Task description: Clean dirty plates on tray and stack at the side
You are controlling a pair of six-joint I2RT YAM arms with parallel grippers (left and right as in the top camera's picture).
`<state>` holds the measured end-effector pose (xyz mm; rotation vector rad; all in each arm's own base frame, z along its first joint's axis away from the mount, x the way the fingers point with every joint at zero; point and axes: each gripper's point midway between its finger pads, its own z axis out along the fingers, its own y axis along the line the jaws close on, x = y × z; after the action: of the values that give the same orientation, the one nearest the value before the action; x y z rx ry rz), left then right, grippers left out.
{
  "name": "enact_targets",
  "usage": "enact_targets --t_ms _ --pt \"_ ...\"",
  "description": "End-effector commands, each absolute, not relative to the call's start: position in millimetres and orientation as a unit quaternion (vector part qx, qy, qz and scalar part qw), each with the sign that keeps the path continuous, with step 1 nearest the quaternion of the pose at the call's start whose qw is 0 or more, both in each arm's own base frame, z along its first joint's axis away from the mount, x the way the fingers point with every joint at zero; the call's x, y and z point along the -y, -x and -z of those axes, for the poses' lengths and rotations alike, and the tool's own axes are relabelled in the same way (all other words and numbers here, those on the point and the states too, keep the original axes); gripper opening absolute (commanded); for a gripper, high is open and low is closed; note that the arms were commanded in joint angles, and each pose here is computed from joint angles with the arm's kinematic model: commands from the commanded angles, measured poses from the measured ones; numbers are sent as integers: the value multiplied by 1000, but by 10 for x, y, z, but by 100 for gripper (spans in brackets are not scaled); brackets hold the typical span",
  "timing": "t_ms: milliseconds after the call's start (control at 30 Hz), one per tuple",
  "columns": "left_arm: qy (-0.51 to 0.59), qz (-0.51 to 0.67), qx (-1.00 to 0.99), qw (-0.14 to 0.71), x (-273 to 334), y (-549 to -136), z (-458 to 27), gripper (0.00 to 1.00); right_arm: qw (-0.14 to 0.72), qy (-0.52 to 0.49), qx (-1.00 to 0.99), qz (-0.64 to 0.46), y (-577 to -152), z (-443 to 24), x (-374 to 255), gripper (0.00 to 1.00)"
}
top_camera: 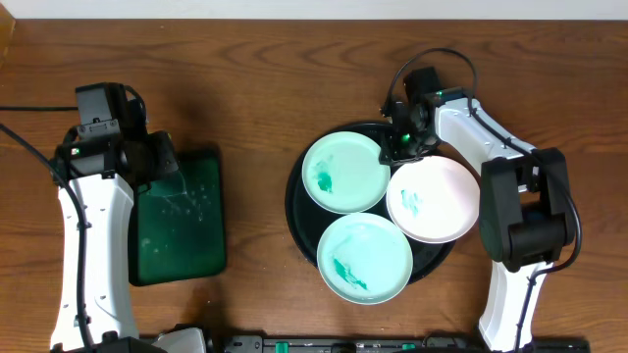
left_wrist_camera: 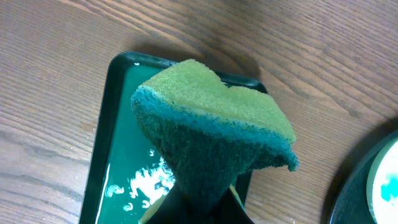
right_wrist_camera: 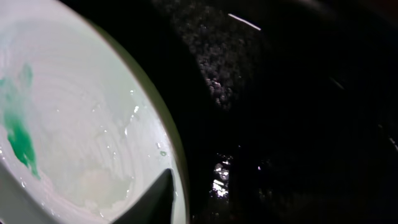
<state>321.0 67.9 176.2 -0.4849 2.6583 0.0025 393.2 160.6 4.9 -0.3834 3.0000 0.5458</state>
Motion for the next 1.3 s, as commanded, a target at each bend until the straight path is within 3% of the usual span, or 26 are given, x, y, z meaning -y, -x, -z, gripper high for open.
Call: enact_targets --t_ms 0,167,300,667,1267 --pt "180 -3 -956 232 -696 -3208 -1839 7 3 119 -974 -191 -3816 126 -1681 21" --pt "180 -3 -956 232 -696 -3208 -1839 7 3 111 -973 -202 -3825 110 -1719 16" --pt "178 -5 -955 235 -702 -3223 -1847 7 3 110 -971 -211 -3824 98 -1747 1" --pt "150 -15 -950 273 -742 -3386 -1940 7 0 109 -971 -211 -3807 99 -1745 1" --pt "148 20 -953 263 -597 -3387 -1897 7 0 110 -971 -211 -3807 98 -1744 1"
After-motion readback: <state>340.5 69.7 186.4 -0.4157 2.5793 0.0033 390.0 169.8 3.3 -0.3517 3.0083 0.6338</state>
